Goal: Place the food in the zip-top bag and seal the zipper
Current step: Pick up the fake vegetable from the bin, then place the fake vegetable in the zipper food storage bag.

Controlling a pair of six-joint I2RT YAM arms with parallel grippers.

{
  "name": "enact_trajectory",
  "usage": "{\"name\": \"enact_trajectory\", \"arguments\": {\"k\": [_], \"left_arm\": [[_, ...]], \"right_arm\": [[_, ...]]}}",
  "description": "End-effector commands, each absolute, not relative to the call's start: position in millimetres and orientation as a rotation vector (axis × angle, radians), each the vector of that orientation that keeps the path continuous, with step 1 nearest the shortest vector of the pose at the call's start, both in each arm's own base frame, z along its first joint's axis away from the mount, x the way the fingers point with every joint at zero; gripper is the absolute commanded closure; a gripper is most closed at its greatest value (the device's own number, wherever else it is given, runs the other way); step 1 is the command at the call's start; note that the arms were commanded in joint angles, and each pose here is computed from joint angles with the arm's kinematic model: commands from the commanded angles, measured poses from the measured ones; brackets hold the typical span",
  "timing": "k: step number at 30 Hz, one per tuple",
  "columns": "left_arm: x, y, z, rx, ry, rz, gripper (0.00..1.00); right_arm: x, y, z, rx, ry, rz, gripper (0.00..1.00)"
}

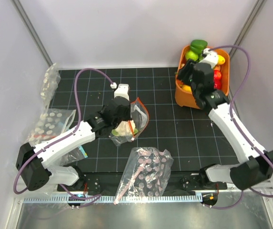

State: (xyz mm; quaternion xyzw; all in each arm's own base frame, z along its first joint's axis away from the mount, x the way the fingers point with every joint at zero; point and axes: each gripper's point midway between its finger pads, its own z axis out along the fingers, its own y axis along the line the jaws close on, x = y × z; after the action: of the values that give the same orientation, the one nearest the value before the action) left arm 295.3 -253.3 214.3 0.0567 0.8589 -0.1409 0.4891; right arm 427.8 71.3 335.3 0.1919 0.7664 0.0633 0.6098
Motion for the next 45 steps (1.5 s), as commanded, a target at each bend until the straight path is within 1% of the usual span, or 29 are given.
{"name": "enact_trajectory", "arguments": {"k": [1, 2, 3, 4, 5, 6, 8, 11, 16, 21, 28, 30, 31, 32, 33, 34, 35, 40, 43, 45], "left_arm": [[300.3, -258.6, 228.8, 0.101, 2.047, -0.405, 1.0], [300.2, -258.5, 231.1, 0.098, 2.041, -0.411, 1.0], [299.8, -257.9, 230.8, 0.098, 2.042, -0.412, 1.0], [298.8, -258.6, 233.2, 0.101, 2.038, -0.425, 1.0], [298.1, -259.4, 233.2, 0.104, 2.038, -0.431, 1.0], [298.0, -260.2, 232.9, 0.106, 2.039, -0.434, 1.0], [297.5, -261.6, 232.8, 0.11, 2.042, -0.442, 1.0], [297.4, -262.5, 231.9, 0.114, 2.046, -0.446, 1.0], [300.4, -257.3, 231.0, 0.095, 2.051, -0.431, 1.0], [301.5, -250.8, 231.0, 0.066, 2.052, -0.432, 1.0], [297.5, -239.4, 246.3, 0.014, 1.987, -0.474, 1.0], [296.7, -238.0, 249.4, 0.003, 1.973, -0.487, 1.0], [296.8, -237.8, 249.9, -0.002, 1.966, -0.492, 1.0], [295.3, -236.3, 252.6, -0.006, 1.957, -0.499, 1.0], [295.3, -235.4, 253.9, -0.01, 1.95, -0.503, 1.0], [295.1, -235.3, 256.7, -0.015, 1.941, -0.511, 1.0], [294.3, -233.4, 256.7, -0.018, 1.939, -0.508, 1.0], [293.7, -230.1, 259.7, -0.031, 1.926, -0.511, 1.0], [294.1, -229.1, 259.4, -0.035, 1.926, -0.504, 1.0], [294.6, -228.1, 257.9, -0.037, 1.928, -0.498, 1.0]], "right_arm": [[398.0, 117.6, 330.0, 0.333, 1.782, 0.34, 0.75], [385.6, 136.9, 306.6, 0.287, 1.836, 0.397, 0.75], [375.7, 145.3, 322.4, 0.276, 1.763, 0.475, 0.76], [369.2, 154.0, 317.9, 0.251, 1.752, 0.52, 0.77], [357.6, 167.7, 288.8, 0.215, 1.799, 0.562, 0.77], [353.3, 177.2, 304.0, 0.245, 1.727, 0.676, 0.78], [340.1, 203.0, 303.6, 0.149, 1.728, 0.797, 0.8], [320.8, 231.7, 294.5, -0.023, 1.758, 0.739, 0.8], [288.4, 280.8, 302.1, -0.245, 1.702, 0.872, 0.8], [282.4, 298.3, 289.7, -0.299, 1.732, 0.861, 0.8], [281.1, 321.3, 267.5, -0.348, 1.779, 0.831, 0.79], [281.2, 328.1, 260.9, -0.361, 1.792, 0.818, 0.72], [282.8, 332.9, 250.2, -0.373, 1.819, 0.81, 0.65], [283.2, 336.9, 250.3, -0.386, 1.82, 0.82, 0.46], [280.3, 341.9, 246.4, -0.415, 1.833, 0.836, 0.34], [281.9, 343.4, 242.4, -0.409, 1.853, 0.828, 0.12], [284.4, 341.3, 244.6, -0.385, 1.854, 0.81, 0.01], [288.6, 319.4, 259.2, -0.318, 1.801, 0.742, 0.0], [291.8, 297.9, 272.4, -0.23, 1.774, 0.681, 0.03], [293.5, 282.4, 282.6, -0.176, 1.751, 0.638, 0.07]]}}
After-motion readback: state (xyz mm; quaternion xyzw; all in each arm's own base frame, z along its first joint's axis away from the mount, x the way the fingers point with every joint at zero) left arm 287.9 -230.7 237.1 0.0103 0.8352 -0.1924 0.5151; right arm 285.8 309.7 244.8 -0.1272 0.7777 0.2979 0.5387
